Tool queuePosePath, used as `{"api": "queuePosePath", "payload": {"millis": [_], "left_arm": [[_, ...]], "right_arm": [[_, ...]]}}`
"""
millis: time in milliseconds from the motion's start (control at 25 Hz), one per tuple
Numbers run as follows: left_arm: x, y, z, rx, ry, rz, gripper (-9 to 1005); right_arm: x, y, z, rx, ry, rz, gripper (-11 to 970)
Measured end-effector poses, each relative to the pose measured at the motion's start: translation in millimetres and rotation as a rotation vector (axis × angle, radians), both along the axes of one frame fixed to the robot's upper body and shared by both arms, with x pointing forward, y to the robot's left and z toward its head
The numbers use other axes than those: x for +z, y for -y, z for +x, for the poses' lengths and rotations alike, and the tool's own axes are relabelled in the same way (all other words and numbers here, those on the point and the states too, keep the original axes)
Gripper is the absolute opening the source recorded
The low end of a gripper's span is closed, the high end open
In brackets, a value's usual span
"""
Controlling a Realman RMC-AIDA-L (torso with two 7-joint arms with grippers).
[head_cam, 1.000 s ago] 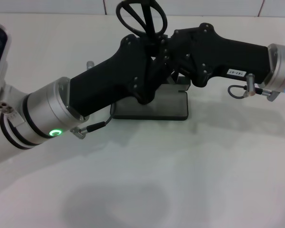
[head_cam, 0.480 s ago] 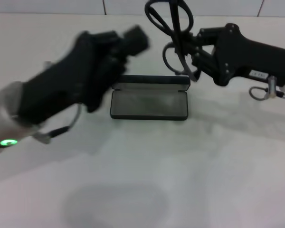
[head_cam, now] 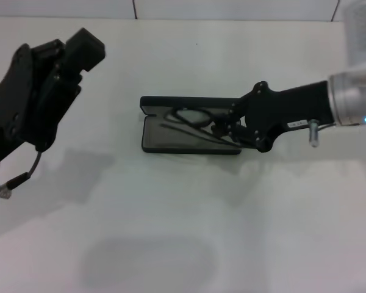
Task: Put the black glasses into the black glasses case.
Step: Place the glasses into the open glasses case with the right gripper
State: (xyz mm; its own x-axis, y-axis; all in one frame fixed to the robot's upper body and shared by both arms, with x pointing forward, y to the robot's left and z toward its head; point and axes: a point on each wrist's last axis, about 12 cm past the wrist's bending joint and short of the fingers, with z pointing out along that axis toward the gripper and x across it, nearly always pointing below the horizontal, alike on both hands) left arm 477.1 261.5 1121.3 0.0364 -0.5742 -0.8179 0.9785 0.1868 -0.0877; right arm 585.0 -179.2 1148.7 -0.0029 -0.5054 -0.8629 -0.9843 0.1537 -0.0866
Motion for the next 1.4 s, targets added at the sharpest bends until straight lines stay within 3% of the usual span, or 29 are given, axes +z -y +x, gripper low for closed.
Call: {"api": "queuePosePath", "payload": {"millis": [240, 400, 600, 880, 1400], "left_arm": [[-1.3, -1, 0.0, 0.014, 0.002, 0.005, 32], [-1.8, -1, 0.5, 0.032, 0.008, 0.003, 32], [-1.7, -2, 0.8, 0.044, 0.009, -0.001, 32], [-2.3, -2, 0.3, 0.049, 0.007, -0.004, 32], [-1.9, 0, 1.4, 0.047, 0.009, -0.007, 33]], "right_arm": [[17.5, -37, 6.6, 0.010, 0.063, -0.247, 110], [13.5, -64, 4.9, 0.009, 0.119, -0.362, 110], [3.3, -85, 3.0, -0.014, 0.191, -0.405, 110], [-2.9, -96, 2.8, -0.051, 0.244, -0.403, 111], [-17.8, -92, 6.0, -0.078, 0.267, -0.439, 111]]}}
